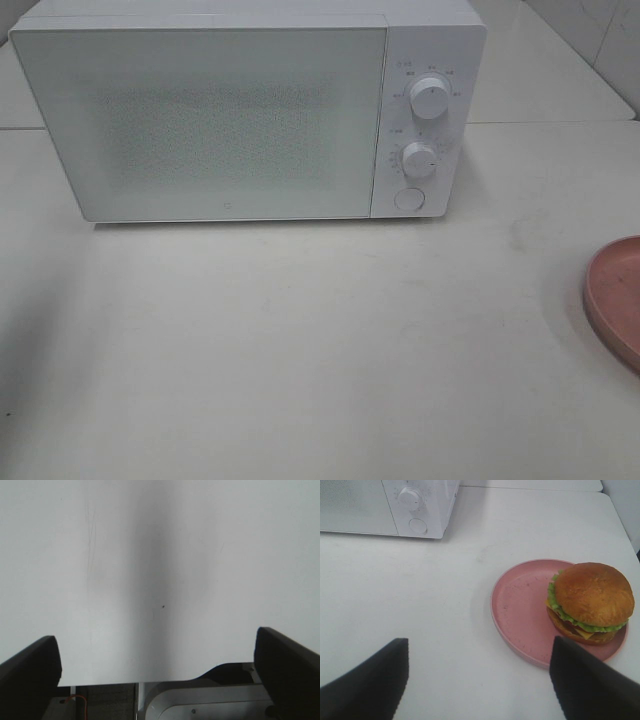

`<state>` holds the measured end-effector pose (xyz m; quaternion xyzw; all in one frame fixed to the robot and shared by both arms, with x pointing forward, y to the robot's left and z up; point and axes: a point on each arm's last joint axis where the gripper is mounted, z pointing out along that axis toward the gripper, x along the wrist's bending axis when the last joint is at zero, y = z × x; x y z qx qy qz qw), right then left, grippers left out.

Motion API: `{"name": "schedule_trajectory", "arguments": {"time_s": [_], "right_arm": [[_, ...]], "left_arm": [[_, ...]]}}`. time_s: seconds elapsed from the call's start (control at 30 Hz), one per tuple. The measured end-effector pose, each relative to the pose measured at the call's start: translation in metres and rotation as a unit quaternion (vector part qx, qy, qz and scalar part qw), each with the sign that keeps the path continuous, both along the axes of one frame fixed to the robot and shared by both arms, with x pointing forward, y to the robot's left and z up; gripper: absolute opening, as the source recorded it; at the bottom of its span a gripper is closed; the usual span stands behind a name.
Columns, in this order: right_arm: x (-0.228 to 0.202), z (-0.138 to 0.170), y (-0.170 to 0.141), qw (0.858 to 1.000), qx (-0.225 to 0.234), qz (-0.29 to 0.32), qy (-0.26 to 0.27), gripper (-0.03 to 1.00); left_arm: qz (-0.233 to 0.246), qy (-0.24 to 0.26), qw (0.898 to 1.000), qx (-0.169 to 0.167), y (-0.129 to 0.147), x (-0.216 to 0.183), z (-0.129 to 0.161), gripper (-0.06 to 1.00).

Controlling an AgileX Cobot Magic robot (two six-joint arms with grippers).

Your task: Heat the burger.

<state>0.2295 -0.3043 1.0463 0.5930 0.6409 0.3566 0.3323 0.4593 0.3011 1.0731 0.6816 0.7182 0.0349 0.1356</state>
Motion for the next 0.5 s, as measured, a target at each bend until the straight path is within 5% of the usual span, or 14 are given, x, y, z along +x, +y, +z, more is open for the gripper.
{"name": "schedule_trajectory", "arguments": {"time_s": [0.33, 0.5], "right_arm": [[0.0, 0.0, 0.0, 1.0, 0.0, 0.0, 0.0, 0.75], [0.0, 0.0, 0.0, 1.0, 0.0, 0.0, 0.0, 0.75]], "left_arm": [[0.0, -0.021, 1.0, 0.013, -0.002, -0.071, -0.013, 0.99], [-0.003, -0.088, 0.996, 0.023, -0.004, -0.111, -0.02, 0.99]]}}
